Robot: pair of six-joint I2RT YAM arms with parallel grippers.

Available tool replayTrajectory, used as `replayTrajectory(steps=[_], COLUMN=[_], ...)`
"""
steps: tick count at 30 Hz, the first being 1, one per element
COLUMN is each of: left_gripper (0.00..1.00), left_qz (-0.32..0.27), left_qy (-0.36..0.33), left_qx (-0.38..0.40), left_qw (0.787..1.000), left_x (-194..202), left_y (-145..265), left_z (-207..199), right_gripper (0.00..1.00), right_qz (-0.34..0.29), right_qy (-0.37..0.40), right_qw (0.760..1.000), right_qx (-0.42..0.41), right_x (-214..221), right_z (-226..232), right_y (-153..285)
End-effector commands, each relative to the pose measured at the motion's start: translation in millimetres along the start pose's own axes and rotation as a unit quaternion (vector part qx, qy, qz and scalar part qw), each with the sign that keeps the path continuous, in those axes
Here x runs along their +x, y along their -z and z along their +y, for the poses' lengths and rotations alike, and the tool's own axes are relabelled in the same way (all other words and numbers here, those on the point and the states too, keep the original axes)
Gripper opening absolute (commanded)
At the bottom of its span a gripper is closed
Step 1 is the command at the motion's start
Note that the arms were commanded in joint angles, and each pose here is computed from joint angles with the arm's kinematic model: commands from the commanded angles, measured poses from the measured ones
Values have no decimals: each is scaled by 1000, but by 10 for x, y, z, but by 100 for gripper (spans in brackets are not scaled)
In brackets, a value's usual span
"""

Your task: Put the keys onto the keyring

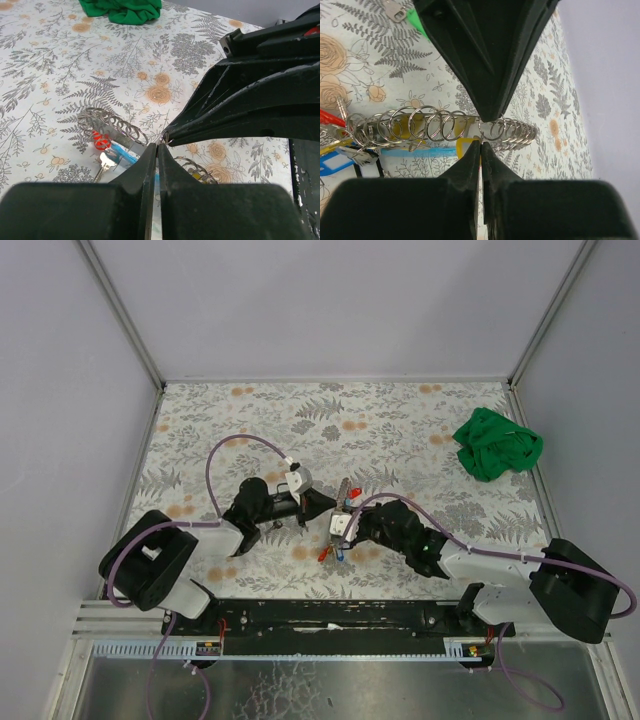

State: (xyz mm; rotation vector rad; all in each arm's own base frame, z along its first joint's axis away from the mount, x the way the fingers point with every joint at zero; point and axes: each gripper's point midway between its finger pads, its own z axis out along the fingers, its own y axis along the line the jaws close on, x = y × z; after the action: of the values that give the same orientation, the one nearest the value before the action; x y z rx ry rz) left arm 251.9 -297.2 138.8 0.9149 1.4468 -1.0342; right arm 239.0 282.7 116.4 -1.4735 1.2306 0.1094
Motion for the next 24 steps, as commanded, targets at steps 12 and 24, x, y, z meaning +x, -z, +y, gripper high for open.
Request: replayTrajectory(steps=[12,24], left_gripper=[0,11], left_qz=[1,12], left_qy=[7,73], left_qx=[-60,-120], left_qw=[998,990], left_x=[49,327], left_y=[-248,-498], left_z=[443,905], right_gripper=[40,57], right_qz=[39,56], right_qy=[-159,-212], right_qw=[975,949], right_qx=[150,227], right_x=[120,147], right_z=[-447,-712], right_y=[288,633])
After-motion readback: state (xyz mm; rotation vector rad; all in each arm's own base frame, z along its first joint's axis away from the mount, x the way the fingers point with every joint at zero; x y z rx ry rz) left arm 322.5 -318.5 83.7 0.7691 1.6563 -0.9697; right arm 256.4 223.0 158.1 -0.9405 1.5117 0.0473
